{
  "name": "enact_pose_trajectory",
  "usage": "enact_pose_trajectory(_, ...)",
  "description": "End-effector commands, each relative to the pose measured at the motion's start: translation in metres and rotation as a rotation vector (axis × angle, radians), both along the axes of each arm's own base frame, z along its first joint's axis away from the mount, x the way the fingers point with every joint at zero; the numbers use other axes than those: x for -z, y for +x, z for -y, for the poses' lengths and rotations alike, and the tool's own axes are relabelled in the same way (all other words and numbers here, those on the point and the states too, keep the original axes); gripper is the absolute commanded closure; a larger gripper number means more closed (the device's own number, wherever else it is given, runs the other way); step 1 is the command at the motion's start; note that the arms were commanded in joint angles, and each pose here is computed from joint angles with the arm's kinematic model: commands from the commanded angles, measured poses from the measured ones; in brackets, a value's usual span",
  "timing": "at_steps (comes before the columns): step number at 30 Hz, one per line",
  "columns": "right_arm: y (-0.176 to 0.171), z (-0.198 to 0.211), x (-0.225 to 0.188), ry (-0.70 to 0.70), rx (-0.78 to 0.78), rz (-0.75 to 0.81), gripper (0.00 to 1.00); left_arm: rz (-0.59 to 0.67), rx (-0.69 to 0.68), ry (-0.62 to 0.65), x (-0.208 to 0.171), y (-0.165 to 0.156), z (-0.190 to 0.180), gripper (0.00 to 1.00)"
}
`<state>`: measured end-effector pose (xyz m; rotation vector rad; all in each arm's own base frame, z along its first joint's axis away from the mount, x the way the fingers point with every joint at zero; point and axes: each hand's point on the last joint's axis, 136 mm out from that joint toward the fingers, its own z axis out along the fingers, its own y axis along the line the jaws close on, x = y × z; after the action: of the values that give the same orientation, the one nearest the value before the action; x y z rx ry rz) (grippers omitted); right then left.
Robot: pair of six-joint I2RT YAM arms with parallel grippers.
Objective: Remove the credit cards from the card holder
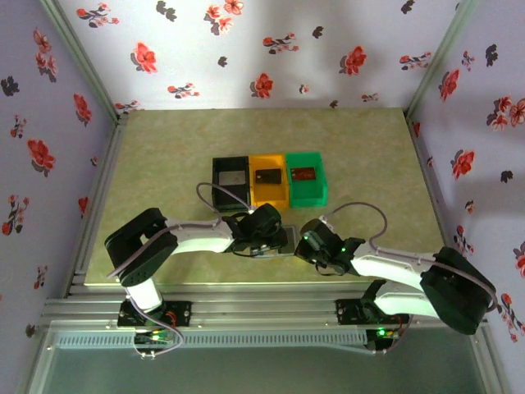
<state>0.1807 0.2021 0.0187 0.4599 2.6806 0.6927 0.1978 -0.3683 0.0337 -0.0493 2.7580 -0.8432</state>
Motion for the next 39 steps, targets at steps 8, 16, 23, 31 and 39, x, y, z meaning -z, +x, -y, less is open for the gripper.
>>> enact_pose_trajectory(8,-0.015,0.014,0.017,-0.052,0.004,-0.062,1.00,0.013,0.029,0.001,0.005,0.000,0.007,0.66)
enact_pose_trajectory(16,-0.015,0.014,0.018,-0.048,0.006,-0.060,1.00,0.023,0.028,-0.050,0.006,-0.001,0.009,0.68)
enact_pose_trajectory(23,-0.015,0.013,0.018,-0.043,0.004,-0.059,1.00,0.054,0.033,-0.112,-0.003,0.000,0.014,0.73)
enact_pose_trajectory(31,-0.015,0.013,0.018,-0.037,0.006,-0.056,1.00,0.071,0.027,-0.146,-0.007,0.000,0.013,0.76)
enact_pose_trajectory(39,-0.015,0.013,0.018,-0.036,0.007,-0.056,1.00,0.090,-0.011,-0.190,-0.013,0.000,0.006,0.79)
